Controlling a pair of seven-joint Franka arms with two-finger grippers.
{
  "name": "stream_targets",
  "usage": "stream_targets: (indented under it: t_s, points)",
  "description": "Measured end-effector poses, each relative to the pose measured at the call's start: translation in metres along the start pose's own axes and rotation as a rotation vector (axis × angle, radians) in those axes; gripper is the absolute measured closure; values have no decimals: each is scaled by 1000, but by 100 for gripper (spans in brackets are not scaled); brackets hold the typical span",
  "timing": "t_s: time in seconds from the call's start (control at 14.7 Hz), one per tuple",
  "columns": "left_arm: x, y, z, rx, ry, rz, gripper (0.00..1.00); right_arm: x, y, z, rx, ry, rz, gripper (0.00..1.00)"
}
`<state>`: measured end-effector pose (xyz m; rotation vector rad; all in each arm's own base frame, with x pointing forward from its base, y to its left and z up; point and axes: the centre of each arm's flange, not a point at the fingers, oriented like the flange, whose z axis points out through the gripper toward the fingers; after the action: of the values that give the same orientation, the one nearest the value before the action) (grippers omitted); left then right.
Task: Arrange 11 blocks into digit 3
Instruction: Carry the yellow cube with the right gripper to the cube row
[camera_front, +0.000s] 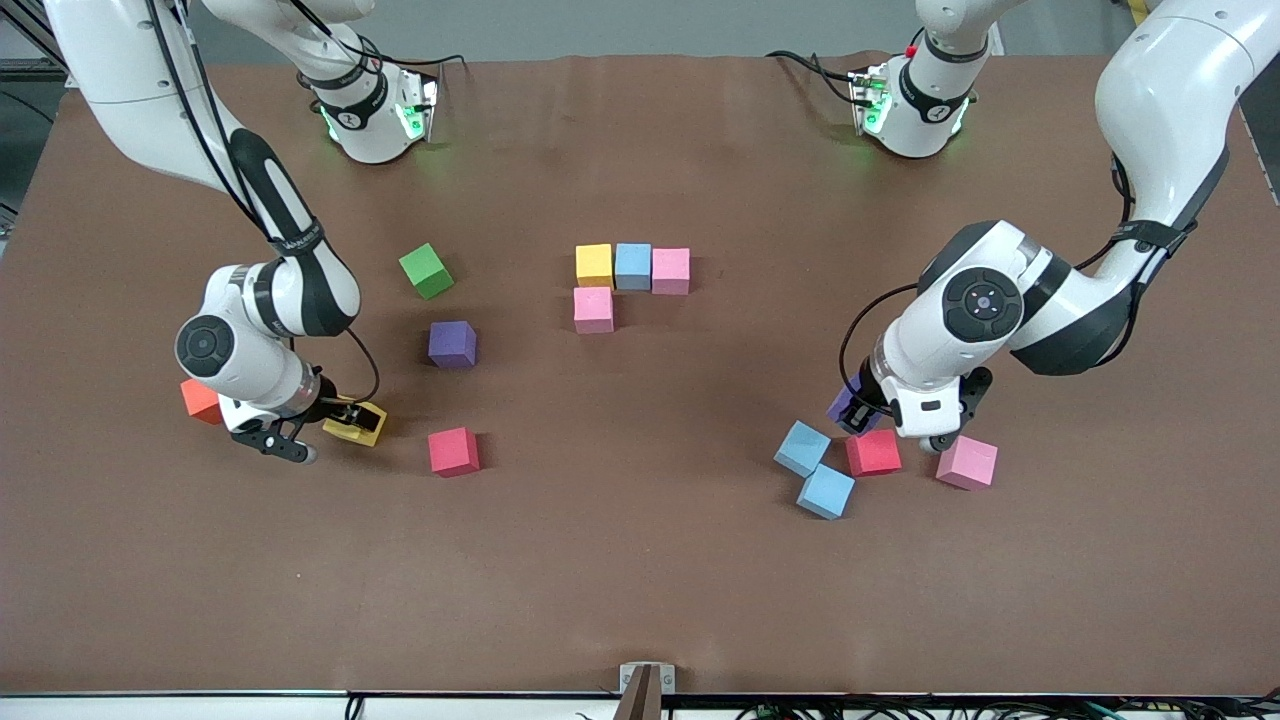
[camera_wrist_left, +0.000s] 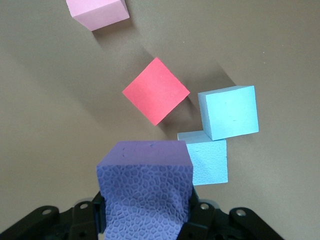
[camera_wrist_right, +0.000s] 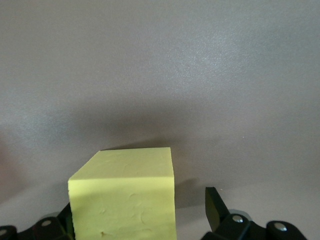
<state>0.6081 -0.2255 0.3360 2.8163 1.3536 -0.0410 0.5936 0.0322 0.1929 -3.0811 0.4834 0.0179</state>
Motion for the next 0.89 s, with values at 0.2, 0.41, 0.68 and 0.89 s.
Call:
stream_targets:
  t_s: [0.2, 0.41, 0.68, 0.89]
  points:
    - [0, 0, -1, -1, 0, 0, 42, -1, -4, -4, 4, 3, -8, 2]
    - [1, 2, -3, -6, 1, -2, 42, -1, -6, -6, 6, 3, -54, 9]
    - [0, 2, -3, -6, 2, 0, 42, -1, -5, -8, 7, 4, -136, 38]
    - [-1, 2, -3, -4, 2, 1, 42, -1, -7, -16, 8, 4, -155, 41]
